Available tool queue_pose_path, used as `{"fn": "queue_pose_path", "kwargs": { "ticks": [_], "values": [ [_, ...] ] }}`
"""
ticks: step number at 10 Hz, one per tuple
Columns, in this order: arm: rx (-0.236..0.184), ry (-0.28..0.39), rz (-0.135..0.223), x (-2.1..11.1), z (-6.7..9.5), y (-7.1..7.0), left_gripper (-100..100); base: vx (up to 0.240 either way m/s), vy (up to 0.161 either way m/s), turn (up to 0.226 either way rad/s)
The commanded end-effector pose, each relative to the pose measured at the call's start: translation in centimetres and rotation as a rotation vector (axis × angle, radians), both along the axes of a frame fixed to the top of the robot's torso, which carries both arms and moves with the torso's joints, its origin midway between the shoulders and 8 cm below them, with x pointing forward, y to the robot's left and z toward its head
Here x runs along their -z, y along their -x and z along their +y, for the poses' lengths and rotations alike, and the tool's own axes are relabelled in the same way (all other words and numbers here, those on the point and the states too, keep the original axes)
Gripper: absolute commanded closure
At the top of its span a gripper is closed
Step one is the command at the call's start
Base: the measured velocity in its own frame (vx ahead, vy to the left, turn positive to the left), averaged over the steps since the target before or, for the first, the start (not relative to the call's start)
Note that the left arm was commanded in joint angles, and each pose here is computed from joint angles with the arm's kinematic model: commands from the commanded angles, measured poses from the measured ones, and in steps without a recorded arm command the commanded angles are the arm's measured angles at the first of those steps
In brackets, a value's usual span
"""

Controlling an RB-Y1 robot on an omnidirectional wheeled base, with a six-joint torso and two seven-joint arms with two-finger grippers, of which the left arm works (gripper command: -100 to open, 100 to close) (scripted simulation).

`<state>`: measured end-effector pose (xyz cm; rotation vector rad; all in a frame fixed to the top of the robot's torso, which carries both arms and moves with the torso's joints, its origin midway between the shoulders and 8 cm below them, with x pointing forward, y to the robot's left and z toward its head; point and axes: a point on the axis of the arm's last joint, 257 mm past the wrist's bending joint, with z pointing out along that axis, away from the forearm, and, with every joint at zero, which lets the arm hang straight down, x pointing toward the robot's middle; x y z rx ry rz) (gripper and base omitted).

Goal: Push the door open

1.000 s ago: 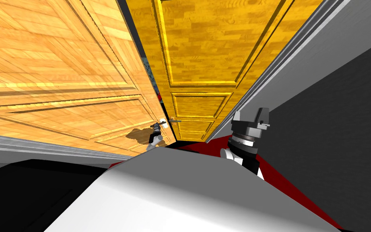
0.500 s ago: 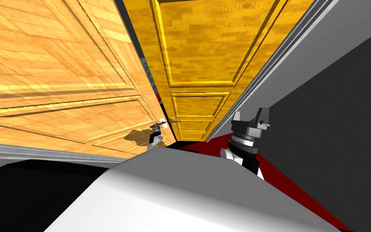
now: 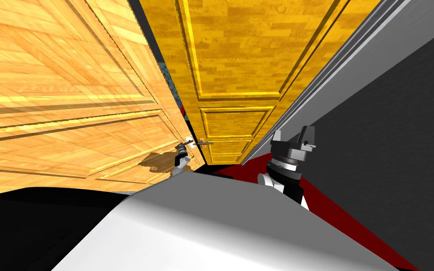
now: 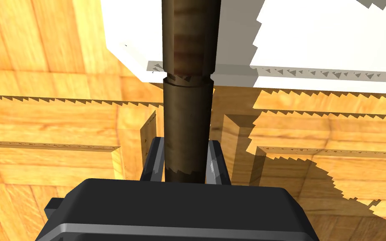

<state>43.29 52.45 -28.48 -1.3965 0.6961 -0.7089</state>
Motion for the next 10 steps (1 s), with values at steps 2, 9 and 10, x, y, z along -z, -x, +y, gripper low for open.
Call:
{"fn": "queue_pose_path", "kwargs": {
  "ticks": [2, 9, 10],
  "values": [
    [-0.057, -0.033, -0.015, -1.1, 2.4, 1.3, 100, 0.025, 0.073, -0.045],
    [-0.139, -0.056, -0.036, -1.9, 4.6, 2.1, 100, 0.007, 0.047, -0.042],
    [-0.139, -0.056, -0.036, -1.9, 4.6, 2.1, 100, 0.011, 0.046, -0.054]
  ]
}}
